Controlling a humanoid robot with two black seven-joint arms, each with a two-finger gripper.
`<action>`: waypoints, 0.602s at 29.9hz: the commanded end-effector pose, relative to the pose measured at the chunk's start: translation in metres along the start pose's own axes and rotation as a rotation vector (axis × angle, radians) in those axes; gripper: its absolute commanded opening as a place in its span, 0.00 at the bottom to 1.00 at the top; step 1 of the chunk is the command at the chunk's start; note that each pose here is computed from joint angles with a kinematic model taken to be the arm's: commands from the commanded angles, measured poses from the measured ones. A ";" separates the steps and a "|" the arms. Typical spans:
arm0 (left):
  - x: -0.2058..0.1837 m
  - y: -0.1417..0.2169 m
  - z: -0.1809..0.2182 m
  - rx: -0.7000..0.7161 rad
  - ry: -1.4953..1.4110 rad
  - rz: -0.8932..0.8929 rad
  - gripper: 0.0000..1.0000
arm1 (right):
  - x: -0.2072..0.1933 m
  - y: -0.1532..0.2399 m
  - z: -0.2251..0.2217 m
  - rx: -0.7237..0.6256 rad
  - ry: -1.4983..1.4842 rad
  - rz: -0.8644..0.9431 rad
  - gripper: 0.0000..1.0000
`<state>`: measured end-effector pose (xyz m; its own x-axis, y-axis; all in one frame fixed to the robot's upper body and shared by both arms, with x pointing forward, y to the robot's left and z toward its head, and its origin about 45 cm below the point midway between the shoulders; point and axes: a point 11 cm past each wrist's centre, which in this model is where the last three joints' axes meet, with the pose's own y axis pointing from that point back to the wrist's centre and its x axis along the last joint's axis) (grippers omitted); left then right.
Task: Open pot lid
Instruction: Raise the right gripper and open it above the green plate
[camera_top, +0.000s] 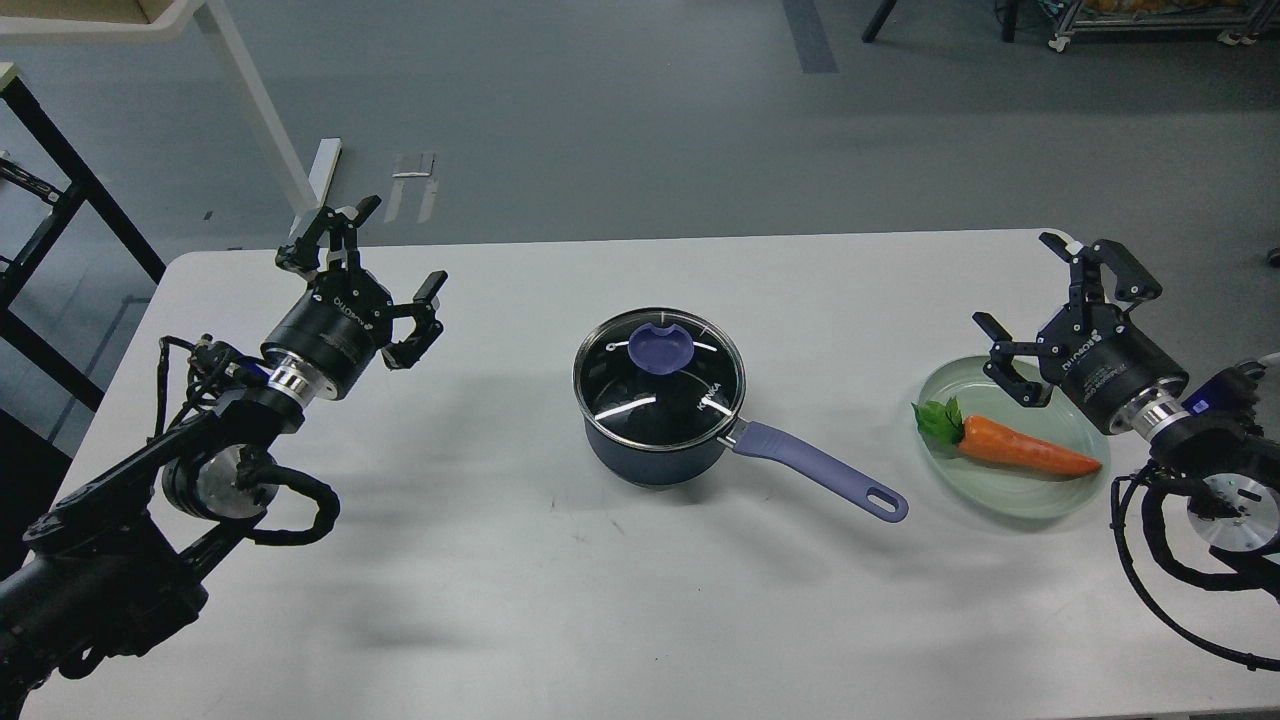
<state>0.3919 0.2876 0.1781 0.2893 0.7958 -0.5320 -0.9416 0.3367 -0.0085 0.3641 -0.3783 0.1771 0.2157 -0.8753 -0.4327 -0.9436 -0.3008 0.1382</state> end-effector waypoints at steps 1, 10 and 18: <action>0.001 0.001 -0.001 0.002 0.001 0.004 0.99 | 0.000 0.001 0.000 0.000 -0.001 0.002 1.00; 0.004 0.000 0.006 -0.002 -0.020 0.011 0.99 | 0.004 0.005 -0.011 0.016 0.012 0.006 1.00; 0.010 0.003 0.013 -0.006 -0.037 0.022 0.99 | -0.016 0.003 -0.018 -0.021 0.144 -0.095 1.00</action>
<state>0.3941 0.3024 0.1838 0.2759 0.8200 -0.5014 -0.9482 0.3177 -0.0020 0.3628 -0.3834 0.1907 0.2486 -0.8841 -0.3957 -0.9396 -0.3194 0.1233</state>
